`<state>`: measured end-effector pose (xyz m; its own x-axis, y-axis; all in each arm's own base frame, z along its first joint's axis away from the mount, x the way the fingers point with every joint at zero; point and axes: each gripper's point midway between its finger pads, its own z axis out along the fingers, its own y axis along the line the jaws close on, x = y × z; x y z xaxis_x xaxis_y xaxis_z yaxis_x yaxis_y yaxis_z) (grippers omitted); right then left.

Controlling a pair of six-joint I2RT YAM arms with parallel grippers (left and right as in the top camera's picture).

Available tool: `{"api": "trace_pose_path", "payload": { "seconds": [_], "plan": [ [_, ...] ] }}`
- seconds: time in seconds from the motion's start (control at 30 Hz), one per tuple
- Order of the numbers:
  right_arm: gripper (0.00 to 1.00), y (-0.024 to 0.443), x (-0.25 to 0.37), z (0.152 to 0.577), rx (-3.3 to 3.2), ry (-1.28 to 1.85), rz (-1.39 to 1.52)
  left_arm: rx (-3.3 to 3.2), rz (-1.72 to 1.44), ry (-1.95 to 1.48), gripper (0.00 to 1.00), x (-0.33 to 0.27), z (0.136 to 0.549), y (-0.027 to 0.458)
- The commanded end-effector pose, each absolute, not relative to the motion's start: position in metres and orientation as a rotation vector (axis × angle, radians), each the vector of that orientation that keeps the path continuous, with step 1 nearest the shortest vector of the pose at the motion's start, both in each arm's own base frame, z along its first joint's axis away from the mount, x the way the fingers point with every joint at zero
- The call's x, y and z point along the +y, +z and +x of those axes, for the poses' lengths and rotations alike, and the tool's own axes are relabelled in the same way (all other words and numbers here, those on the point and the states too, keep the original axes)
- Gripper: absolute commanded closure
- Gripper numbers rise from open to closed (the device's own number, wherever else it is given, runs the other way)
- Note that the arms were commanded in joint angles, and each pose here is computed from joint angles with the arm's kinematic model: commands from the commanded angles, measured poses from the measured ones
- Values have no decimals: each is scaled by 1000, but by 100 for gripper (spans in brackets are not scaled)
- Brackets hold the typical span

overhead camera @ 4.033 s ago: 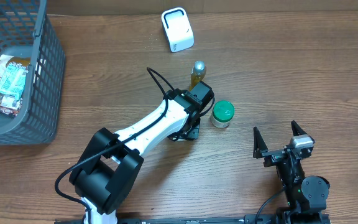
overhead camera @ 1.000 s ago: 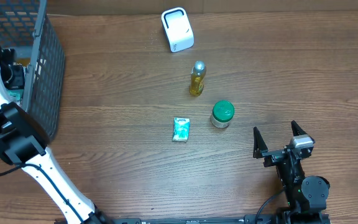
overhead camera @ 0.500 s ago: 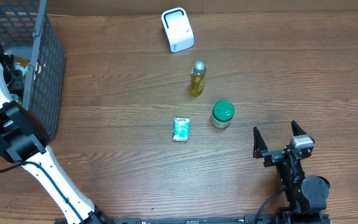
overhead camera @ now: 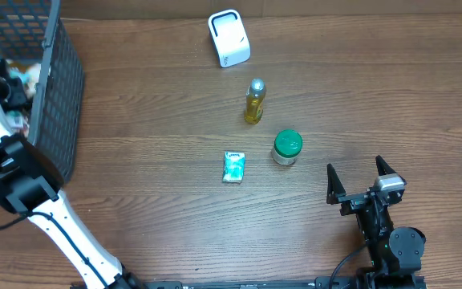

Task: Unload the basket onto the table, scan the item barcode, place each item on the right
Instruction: 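Grasp the beige wipes pouch with the left gripper and lift it out, then lower the wipes pouch left of the tissue pack and release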

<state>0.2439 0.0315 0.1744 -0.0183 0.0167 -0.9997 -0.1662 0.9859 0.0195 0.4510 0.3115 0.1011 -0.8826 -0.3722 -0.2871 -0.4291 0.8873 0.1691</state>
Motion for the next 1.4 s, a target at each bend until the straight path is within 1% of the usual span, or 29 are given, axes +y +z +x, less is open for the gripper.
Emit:
{"api": "trace_pose_path", "payload": {
  "seconds": [0.0, 0.17, 0.3, 0.4, 0.5, 0.57, 0.67, 1.0, 1.37],
  "plan": [
    [0, 172, 32, 244, 1582, 149, -122, 2390, -722, 323, 96, 299, 454, 269],
    [0, 172, 32, 244, 1582, 149, -122, 2190, -680, 183, 96, 258, 431, 364],
    [0, 172, 32, 244, 1582, 149, -122, 2066, -654, 55, 96, 215, 400, 426],
    [0, 172, 32, 244, 1582, 149, -122, 2045, -634, -6, 96, 185, 380, 447],
    [0, 172, 32, 244, 1582, 149, -122, 2066, -601, -47, 96, 155, 366, 454],
    [0, 172, 32, 244, 1582, 149, -122, 2117, -557, -88, 96, 127, 360, 451],
    [0, 172, 32, 244, 1582, 149, -122, 2253, -477, -168, 96, 81, 355, 430],
    [0, 172, 32, 244, 1582, 149, -122, 2565, -245, -329, 96, -22, 354, 366],
    [0, 172, 32, 244, 1581, 148, -122, 2828, -198, -392, 96, -86, 344, 288]
  ]
}}
